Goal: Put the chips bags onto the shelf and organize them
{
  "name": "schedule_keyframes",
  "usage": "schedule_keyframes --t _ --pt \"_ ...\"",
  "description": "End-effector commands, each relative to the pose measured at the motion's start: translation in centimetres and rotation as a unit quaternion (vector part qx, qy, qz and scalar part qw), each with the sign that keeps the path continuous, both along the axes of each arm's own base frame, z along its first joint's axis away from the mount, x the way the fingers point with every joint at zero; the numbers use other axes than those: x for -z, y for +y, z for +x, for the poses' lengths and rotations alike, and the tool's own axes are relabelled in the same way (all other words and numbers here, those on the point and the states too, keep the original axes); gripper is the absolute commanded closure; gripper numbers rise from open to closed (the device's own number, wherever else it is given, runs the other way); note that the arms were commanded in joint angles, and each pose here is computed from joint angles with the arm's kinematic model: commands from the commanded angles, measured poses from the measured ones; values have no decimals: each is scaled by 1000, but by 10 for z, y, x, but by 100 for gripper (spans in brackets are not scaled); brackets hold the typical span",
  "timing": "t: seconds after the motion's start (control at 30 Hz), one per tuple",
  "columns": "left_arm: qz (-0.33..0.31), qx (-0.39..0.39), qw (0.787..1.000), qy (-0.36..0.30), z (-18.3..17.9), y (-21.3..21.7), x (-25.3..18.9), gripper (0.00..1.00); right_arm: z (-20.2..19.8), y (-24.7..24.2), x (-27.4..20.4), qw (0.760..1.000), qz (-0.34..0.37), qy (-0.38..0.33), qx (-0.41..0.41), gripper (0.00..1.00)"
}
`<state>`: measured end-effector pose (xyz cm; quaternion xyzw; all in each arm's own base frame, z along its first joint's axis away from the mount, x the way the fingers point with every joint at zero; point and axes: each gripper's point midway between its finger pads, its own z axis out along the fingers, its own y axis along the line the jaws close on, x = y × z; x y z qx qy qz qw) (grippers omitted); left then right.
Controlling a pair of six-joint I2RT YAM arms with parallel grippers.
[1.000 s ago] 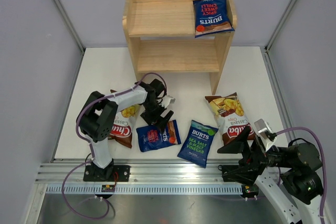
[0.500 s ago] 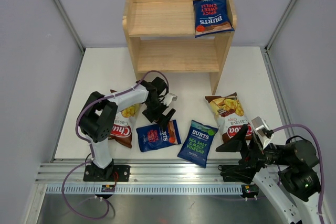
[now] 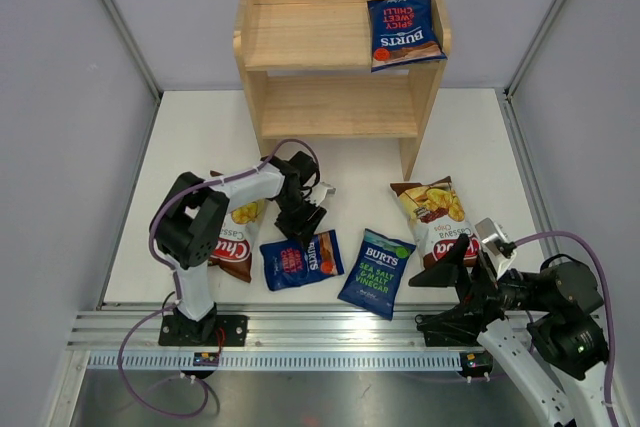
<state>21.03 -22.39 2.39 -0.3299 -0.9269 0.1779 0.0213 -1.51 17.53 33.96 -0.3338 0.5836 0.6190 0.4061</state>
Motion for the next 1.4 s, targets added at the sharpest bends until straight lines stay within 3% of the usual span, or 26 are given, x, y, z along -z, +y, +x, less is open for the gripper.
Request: schedule_keyframes --t 0.0,0.03,0.07,0.23,0.33,0.5,0.6,0.73,0.87,0.93,1.0,1.03,1.1,1.13,1.2,1.23,1.27,1.37 --pt "-21 -9 1000 -20 2 -6 -12 49 12 4 0 1000 -2 7 12 1" --pt "-21 -16 999 -23 4 -7 -13 64 15 5 0 1000 -3 11 15 0" --pt "-20 -18 999 -27 5 -7 -13 71 16 5 0 1000 -4 11 17 1" --pt "-19 -50 997 -50 12 -7 -20 92 22 8 2 1000 -6 17 21 1" --pt "-27 -73 994 -83 20 -7 -37 100 29 11 6 999 -11 27 27 1" --pt "-80 -140 976 -146 32 -15 -87 100 59 19 20 995 -15 69 69 0" --pt "-156 -195 947 -201 36 -22 -142 100 86 28 29 990 -8 106 95 1" --pt "-263 -276 874 -301 38 -14 -226 100 118 46 37 984 0 149 97 1" --pt "-356 -352 796 -340 23 5 -299 100 138 58 18 984 50 139 95 3" --pt "-413 -392 737 -365 13 25 -336 100 140 68 16 985 57 140 81 4" --pt "-481 -444 670 -350 -4 47 -355 100 147 76 7 985 77 122 94 4" --pt "-523 -466 617 -358 -3 58 -376 100 141 86 8 987 76 118 80 4" --pt "-591 -504 532 -336 -11 80 -405 100 150 96 0 986 93 82 108 4" --pt "-607 -512 511 -328 -15 88 -410 100 137 109 -5 989 102 65 86 5" --pt "-631 -526 484 -303 -17 92 -425 100 143 119 -12 986 115 25 119 4" --pt "-633 -530 482 -294 -14 89 -431 100 134 135 -8 989 110 13 102 4" --pt "-654 -530 468 -271 -16 87 -443 100 142 145 -13 985 118 -19 125 4" --pt "-674 -542 452 -220 -9 77 -454 100 150 155 -34 971 148 -79 169 4"
